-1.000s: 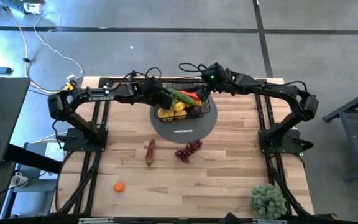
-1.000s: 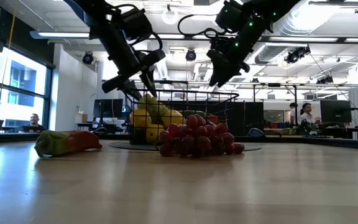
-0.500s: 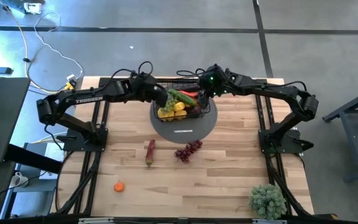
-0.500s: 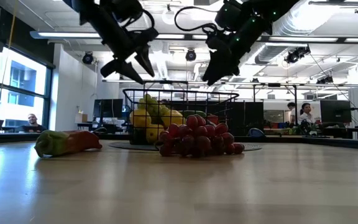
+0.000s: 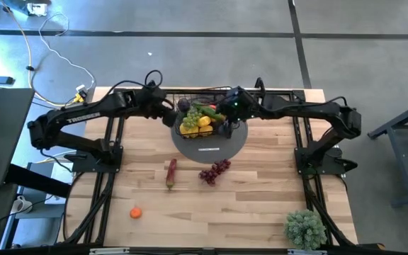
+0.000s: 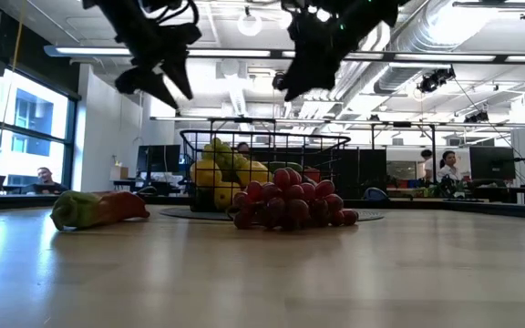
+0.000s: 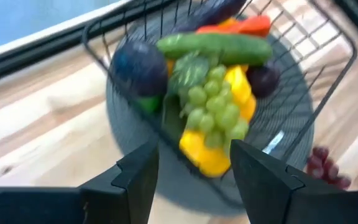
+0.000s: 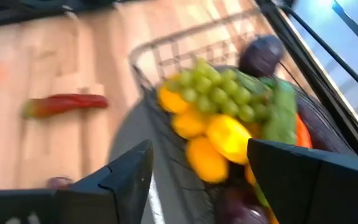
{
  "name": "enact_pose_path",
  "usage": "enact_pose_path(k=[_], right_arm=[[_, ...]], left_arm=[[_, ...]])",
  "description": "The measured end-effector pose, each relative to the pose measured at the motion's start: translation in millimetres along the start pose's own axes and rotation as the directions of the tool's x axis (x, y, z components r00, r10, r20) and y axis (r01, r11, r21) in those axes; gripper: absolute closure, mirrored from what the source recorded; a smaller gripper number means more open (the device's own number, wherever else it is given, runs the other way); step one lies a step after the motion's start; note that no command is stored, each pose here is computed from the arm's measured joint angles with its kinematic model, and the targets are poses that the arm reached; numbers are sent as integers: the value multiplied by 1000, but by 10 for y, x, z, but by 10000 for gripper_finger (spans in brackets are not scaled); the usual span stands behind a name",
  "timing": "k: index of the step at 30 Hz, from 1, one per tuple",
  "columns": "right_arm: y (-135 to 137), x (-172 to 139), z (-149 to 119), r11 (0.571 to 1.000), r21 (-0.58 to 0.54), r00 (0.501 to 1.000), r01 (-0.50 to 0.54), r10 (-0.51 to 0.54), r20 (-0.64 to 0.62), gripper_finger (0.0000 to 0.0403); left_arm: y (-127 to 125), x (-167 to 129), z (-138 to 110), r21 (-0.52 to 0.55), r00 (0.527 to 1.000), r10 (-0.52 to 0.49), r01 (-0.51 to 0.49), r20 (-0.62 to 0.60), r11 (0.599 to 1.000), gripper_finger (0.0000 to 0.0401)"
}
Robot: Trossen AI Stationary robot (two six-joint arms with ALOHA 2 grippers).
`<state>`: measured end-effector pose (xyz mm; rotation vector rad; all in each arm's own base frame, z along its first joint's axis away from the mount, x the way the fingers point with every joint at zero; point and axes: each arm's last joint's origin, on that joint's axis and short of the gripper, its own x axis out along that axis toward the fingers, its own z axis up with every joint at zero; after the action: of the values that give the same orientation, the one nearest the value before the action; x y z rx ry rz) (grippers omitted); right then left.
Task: Build produce basket
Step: Put the red grapes into the wire basket
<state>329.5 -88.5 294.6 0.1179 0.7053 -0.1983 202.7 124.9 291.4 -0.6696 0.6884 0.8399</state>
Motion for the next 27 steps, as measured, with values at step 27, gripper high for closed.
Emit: enact_pose_path(k=[27], right_arm=[[1226, 224, -369, 845, -394, 920, -362, 255, -298, 148]], left_arm=[[-182, -385, -552, 254, 973, 51, 8, -225, 967, 213]])
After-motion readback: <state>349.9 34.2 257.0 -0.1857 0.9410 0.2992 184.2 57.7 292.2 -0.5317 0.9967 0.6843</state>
